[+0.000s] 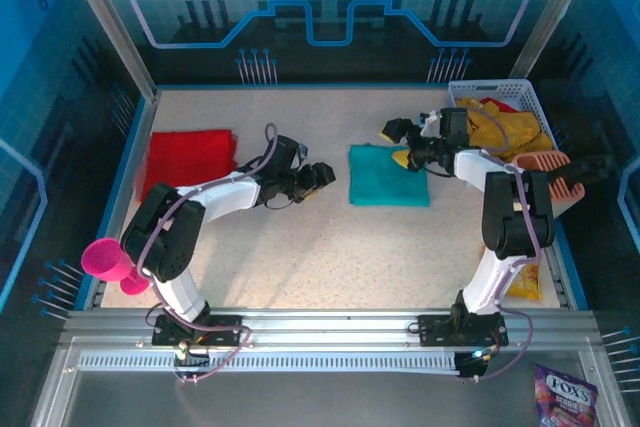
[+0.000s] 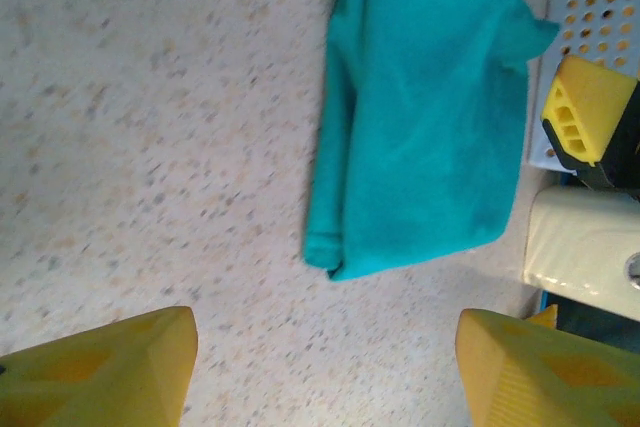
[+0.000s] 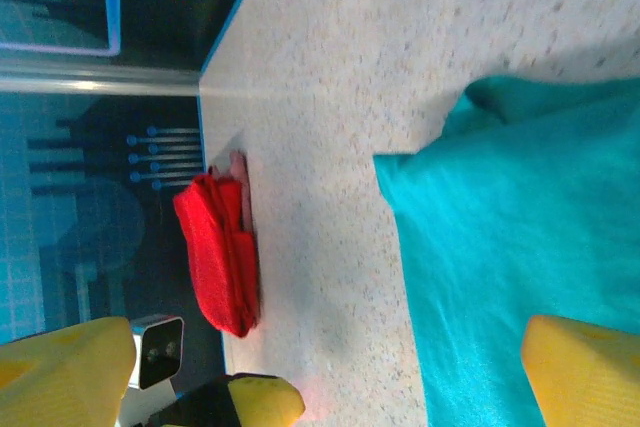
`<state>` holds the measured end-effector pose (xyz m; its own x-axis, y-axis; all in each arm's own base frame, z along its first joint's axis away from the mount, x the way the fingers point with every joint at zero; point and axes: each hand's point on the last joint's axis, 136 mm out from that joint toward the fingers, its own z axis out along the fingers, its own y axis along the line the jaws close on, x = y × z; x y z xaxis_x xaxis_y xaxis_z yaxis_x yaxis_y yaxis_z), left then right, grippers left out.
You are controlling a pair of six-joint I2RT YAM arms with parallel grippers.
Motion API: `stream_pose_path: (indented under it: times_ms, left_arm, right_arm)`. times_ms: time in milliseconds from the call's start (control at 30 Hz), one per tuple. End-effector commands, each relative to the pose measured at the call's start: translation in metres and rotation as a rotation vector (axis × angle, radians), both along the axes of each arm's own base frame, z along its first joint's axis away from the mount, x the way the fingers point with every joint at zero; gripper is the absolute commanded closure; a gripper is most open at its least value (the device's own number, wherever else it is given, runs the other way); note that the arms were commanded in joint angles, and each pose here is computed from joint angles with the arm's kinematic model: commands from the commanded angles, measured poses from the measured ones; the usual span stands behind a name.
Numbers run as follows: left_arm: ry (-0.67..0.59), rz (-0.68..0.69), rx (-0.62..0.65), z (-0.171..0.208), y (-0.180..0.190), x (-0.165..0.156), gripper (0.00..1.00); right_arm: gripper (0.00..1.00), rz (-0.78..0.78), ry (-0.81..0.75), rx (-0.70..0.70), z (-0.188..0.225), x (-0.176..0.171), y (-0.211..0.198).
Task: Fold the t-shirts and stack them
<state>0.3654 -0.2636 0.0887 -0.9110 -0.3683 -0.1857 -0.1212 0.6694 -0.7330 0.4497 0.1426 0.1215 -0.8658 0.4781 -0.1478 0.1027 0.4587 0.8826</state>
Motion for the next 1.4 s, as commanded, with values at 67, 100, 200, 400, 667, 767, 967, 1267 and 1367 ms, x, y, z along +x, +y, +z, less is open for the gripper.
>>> stream_pose_path:
  times_ms: [67, 100, 200, 400, 667, 767, 967, 1267, 1367]
  left_arm:
    - [-0.026, -0.058, 0.056, -0.006, 0.012, -0.017, 0.29]
    - [-0.024, -0.066, 0.058, -0.007, 0.013, -0.019, 0.28]
    - [-0.025, -0.079, 0.059, -0.008, 0.015, -0.027, 0.28]
    - [-0.051, -0.077, 0.033, -0.010, 0.020, -0.039, 0.28]
    - [-0.037, -0.085, 0.068, -0.032, 0.028, -0.048, 0.32]
    - [-0.057, -0.087, 0.053, -0.041, 0.027, -0.049, 0.34]
    - [-0.059, -0.130, -0.024, -0.054, 0.009, -0.051, 0.36]
    - [-0.072, -0.187, -0.094, -0.053, -0.021, -0.048, 0.37]
    - [-0.046, -0.203, -0.071, -0.055, -0.025, -0.047, 0.38]
  right_arm:
    - [0.00, 0.104, 0.076, 0.092, -0.042, -0.019, 0.028]
    - [0.00, 0.113, 0.081, 0.104, -0.047, -0.022, 0.033]
    - [0.00, 0.134, 0.113, 0.117, -0.062, -0.036, 0.042]
    - [0.00, 0.165, 0.190, 0.159, -0.086, -0.077, 0.059]
    - [0.01, 0.173, 0.251, 0.208, -0.086, -0.133, 0.075]
    - [0.01, 0.150, 0.257, 0.246, -0.082, -0.142, 0.074]
    - [0.01, 0.156, 0.266, 0.250, -0.080, -0.145, 0.075]
    - [0.01, 0.156, 0.267, 0.232, -0.080, -0.147, 0.071]
    - [0.02, 0.152, 0.266, 0.230, -0.080, -0.148, 0.068]
